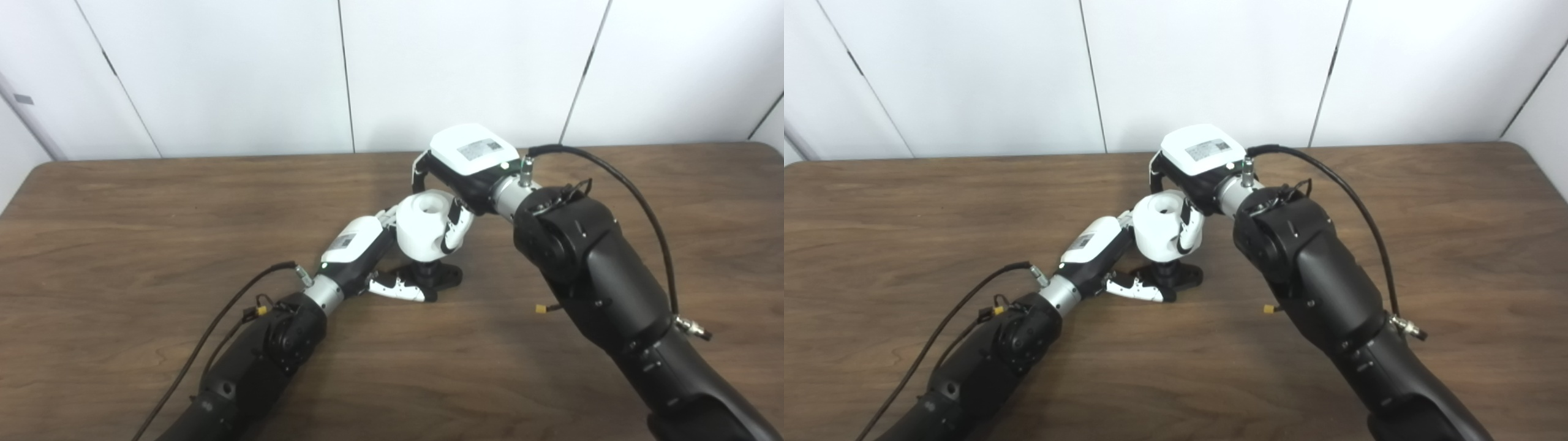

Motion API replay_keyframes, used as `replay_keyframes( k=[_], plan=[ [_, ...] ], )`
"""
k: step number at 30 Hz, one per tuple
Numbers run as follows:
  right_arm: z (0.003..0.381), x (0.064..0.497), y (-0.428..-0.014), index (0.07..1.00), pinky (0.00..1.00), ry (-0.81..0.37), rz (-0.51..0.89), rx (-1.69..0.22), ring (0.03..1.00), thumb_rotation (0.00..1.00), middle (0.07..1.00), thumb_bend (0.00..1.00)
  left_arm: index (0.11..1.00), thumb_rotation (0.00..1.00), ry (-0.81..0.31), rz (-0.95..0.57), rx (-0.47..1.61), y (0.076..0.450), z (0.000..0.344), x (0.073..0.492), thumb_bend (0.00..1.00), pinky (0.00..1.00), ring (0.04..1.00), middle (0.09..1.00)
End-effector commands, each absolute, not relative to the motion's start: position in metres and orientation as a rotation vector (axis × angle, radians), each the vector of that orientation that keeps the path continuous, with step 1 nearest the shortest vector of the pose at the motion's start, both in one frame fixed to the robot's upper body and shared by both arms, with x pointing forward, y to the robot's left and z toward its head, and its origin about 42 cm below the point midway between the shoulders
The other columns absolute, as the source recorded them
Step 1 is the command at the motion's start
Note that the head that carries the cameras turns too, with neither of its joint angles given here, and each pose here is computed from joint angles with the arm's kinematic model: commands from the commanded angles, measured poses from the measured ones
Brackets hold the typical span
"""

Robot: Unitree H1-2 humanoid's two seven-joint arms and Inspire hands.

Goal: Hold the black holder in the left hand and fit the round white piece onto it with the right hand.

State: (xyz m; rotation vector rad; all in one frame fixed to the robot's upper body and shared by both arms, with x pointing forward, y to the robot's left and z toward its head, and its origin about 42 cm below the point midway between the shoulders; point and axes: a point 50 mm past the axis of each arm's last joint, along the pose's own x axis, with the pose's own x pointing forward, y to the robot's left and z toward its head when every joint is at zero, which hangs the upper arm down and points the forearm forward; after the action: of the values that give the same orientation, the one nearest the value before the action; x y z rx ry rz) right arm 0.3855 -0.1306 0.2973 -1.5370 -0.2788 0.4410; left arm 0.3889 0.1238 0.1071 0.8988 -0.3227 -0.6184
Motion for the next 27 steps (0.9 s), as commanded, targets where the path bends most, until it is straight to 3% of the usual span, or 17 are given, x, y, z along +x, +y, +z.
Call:
replay_keyframes(
  k=[1, 27],
  plan=[
    [0.295, 0.379, -0.122, 0.483, 0.76, -0.312, 0.499, -1.548, 0.767, 0.14, 0.751, 0.53, 0.481, 0.06, -0.175, -0.793, 0.978, 0.108, 0.063, 0.359, 0.52, 1.00, 1.000, 0.953],
    [0.304, 0.365, -0.130, 0.482, 0.78, -0.334, 0.598, -1.620, 0.758, 0.14, 0.745, 0.53, 0.481, 0.06, -0.176, -0.790, 0.975, 0.112, 0.064, 0.360, 0.52, 1.00, 1.000, 0.950]
  ],
)
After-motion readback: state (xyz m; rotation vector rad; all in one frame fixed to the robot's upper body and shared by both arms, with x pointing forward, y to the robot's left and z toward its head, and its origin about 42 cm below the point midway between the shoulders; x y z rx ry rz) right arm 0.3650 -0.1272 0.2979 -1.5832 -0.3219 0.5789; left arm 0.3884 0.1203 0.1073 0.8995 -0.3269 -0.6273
